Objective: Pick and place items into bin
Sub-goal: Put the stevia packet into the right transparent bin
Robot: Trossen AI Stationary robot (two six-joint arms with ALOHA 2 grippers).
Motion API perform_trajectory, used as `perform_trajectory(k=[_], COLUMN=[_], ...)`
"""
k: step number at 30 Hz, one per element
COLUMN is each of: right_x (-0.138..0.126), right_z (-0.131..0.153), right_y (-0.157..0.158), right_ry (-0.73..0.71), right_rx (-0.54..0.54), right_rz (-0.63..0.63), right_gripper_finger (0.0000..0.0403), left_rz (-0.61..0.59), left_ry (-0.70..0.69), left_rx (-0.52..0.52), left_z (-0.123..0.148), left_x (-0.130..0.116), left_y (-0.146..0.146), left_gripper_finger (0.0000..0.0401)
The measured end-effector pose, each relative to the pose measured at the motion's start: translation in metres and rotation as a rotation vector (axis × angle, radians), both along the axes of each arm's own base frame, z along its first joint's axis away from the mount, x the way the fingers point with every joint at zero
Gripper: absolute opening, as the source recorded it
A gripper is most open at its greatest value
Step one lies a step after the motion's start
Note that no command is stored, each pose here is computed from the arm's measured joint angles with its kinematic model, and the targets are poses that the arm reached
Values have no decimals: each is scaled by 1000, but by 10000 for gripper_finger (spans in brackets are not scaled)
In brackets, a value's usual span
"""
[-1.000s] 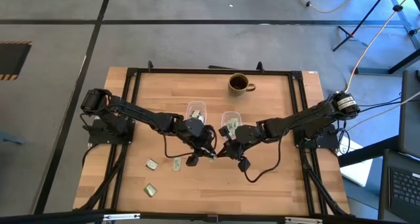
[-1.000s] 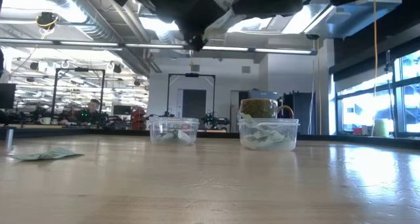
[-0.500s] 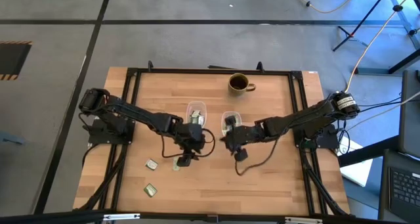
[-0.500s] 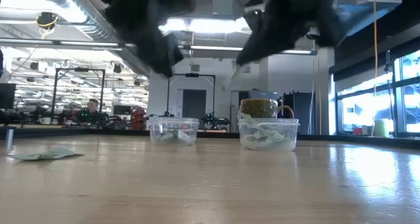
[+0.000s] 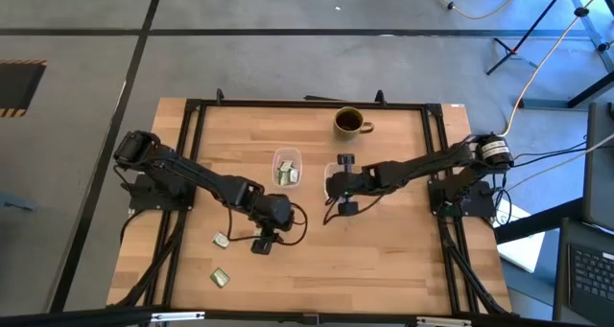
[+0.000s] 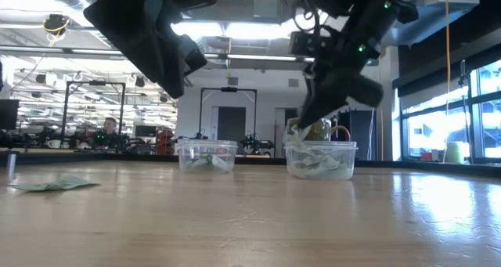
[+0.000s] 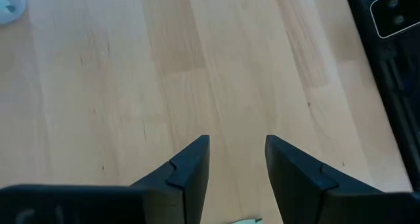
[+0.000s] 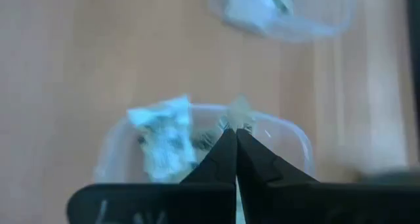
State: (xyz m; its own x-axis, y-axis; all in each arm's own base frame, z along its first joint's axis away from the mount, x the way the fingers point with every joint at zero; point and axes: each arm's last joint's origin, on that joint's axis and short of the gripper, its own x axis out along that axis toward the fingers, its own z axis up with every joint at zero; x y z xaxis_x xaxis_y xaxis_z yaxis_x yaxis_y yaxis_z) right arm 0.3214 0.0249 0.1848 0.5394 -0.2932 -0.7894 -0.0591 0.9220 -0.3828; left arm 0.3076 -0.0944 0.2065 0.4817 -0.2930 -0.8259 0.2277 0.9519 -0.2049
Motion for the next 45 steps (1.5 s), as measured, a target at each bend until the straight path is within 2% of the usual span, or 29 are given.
perform_trajectory(k=[4, 13, 21, 24, 31, 34, 38, 41, 45], right_x=[-1, -6, -6, -6, -6, -7, -9, -12, -14], right_z=[-9, -18, -19, -19, -17, -13, -1, 5, 11], right_y=[-2, -2, 2, 2, 1, 1, 6, 8, 5], right_ry=[44, 110, 139, 139, 123, 111, 80, 81, 43], right_rx=[-31, -2, 102, 103, 113, 115, 129, 191, 150], right_rz=[-60, -119, -30, -29, -61, -62, -32, 17, -57], right_gripper_finger=[1, 3, 6, 25, 118, 146, 161, 162, 163], left_rz=[-3, -2, 1, 1, 0, -4, -2, 2, 2], left_ry=[-2, -5, -4, -5, -3, 11, 48, 56, 63], left_rx=[4, 10, 11, 11, 9, 6, 17, 26, 29], left_z=[0, 0, 0, 0, 0, -1, -3, -3, -4], left_x=[0, 0, 1, 1, 0, -1, -3, -4, -5], left_y=[-1, 1, 2, 2, 2, 2, 3, 3, 3], left_gripper_finger=[143, 143, 143, 143, 143, 143, 143, 143, 143])
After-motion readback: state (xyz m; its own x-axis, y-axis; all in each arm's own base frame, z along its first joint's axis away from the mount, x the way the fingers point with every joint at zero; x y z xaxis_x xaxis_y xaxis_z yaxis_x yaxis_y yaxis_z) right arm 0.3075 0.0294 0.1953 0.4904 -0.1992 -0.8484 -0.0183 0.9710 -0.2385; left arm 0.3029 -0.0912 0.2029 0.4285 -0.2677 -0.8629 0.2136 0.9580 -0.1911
